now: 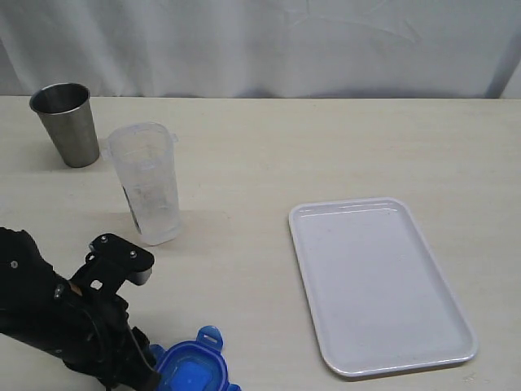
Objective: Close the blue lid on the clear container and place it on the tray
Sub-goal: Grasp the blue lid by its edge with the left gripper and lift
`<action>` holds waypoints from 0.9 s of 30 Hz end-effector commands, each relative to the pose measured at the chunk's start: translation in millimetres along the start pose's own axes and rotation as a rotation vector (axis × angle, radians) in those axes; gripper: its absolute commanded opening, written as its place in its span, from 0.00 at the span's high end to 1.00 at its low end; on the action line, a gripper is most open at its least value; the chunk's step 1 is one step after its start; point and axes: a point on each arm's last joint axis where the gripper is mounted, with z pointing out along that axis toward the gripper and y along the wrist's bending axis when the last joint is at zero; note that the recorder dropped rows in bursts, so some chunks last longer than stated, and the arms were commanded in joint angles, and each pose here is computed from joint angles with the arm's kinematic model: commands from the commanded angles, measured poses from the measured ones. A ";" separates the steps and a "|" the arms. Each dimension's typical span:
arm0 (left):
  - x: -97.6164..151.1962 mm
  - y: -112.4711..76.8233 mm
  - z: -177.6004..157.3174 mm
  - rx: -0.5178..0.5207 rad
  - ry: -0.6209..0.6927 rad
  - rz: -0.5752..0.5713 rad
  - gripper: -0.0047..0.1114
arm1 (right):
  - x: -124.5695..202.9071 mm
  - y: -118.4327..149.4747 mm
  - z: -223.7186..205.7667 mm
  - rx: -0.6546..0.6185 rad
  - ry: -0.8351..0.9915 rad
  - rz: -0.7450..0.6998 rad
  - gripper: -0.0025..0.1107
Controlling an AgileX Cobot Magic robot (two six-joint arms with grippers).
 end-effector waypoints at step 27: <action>1.1 -4.4 14.2 0.062 0.008 0.034 0.56 | -0.3 -0.2 0.0 0.003 -0.008 0.001 0.94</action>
